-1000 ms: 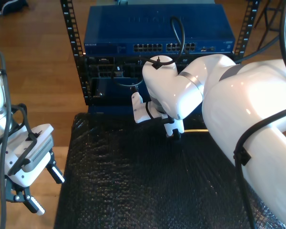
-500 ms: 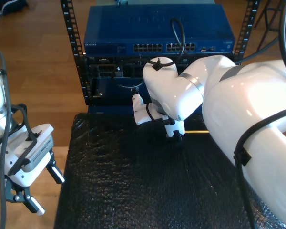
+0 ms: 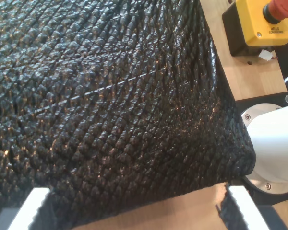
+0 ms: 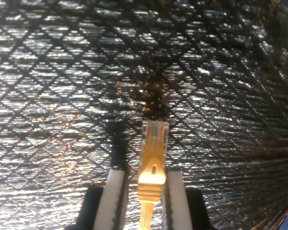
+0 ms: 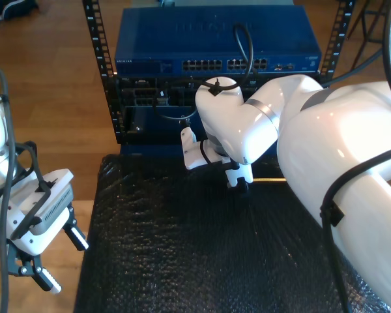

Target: Grab the cable and plug it in

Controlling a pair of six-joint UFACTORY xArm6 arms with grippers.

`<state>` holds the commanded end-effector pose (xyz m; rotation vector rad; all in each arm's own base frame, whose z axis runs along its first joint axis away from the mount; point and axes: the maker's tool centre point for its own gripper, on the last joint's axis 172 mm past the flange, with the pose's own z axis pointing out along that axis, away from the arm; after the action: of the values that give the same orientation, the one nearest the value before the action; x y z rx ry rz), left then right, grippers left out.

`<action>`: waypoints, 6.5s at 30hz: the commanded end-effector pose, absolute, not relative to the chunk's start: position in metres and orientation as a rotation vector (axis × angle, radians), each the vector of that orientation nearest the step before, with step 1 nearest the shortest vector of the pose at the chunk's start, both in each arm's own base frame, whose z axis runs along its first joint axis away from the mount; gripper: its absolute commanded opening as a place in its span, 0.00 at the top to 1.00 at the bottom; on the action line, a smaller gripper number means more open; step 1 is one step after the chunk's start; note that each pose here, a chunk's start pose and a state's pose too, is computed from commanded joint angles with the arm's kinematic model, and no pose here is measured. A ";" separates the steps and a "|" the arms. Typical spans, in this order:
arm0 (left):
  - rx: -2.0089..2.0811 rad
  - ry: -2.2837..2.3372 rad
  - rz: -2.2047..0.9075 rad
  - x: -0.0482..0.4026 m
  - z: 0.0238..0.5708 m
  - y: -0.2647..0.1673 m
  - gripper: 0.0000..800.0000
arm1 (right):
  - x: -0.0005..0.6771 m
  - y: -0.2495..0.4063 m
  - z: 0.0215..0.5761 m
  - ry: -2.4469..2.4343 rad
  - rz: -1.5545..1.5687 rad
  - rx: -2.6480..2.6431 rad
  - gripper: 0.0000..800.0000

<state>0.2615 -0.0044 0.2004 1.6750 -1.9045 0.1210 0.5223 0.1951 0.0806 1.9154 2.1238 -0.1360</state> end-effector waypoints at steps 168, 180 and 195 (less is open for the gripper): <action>1.442 -1.478 0.868 0.342 0.386 -0.215 0.16 | 0.348 0.262 0.371 2.280 0.564 2.489 1.00; 1.431 -1.490 0.879 0.338 0.385 -0.216 0.27 | 0.348 0.262 0.371 2.279 0.567 2.489 0.99; 1.462 -1.498 0.915 0.340 0.382 -0.213 0.51 | 0.348 0.261 0.371 2.278 0.565 2.491 1.00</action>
<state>0.3397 -0.2132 0.3820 1.4618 -1.4985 0.9150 0.3481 0.2613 0.3705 2.4907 2.2782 0.5646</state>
